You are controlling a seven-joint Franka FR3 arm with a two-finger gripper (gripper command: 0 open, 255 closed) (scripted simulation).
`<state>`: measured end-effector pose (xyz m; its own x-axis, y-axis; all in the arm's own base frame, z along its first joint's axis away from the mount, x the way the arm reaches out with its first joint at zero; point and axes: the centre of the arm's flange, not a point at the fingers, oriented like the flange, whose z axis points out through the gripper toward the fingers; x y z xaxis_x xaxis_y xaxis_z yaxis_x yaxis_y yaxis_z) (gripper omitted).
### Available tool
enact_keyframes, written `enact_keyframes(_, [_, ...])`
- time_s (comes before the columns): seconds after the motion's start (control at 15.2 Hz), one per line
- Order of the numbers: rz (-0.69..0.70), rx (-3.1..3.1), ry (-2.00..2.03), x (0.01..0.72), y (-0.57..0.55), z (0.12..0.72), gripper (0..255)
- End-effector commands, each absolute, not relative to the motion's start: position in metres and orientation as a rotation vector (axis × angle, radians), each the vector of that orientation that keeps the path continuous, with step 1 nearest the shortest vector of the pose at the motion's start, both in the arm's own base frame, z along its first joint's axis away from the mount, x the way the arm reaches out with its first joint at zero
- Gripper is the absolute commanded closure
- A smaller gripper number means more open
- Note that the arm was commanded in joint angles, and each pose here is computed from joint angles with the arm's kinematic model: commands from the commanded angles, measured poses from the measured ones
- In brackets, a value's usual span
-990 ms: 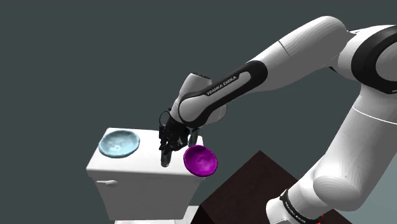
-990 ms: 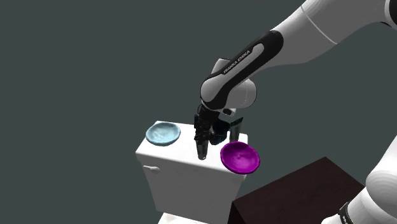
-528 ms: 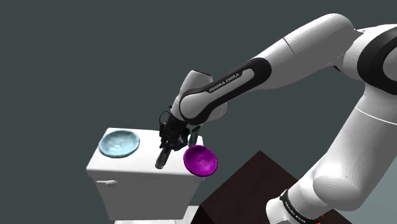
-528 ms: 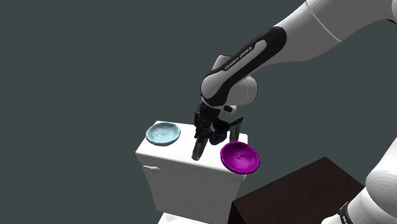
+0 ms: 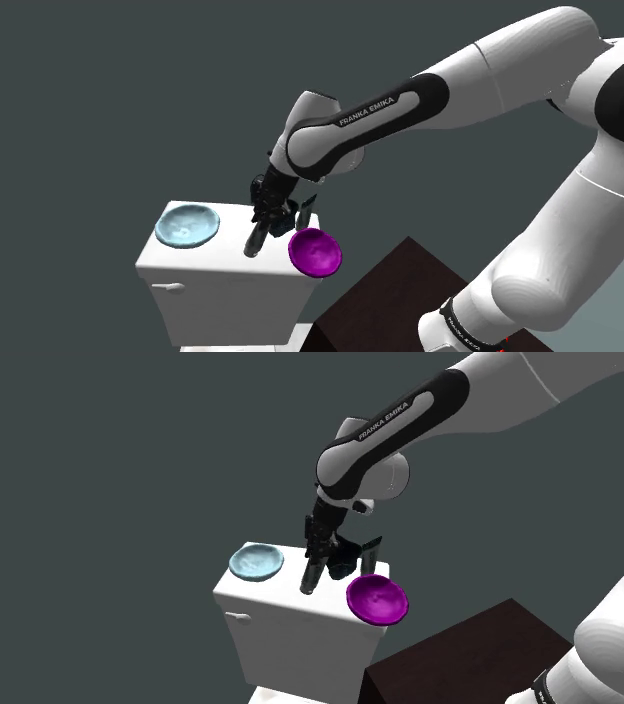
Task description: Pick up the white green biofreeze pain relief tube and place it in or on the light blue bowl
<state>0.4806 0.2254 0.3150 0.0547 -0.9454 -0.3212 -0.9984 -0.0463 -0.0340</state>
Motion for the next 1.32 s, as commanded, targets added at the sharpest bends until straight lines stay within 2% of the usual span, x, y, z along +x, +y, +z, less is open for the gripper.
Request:
enact_keyframes(0.0, [0.31,-2.085,1.98,0.481,0.225,0.325,255])
enact_keyframes(0.79, [0.31,-2.085,1.98,0.481,0.225,0.384,255])
enact_keyframes(1.25, [0.31,-2.085,1.98,0.555,0.276,0.405,255])
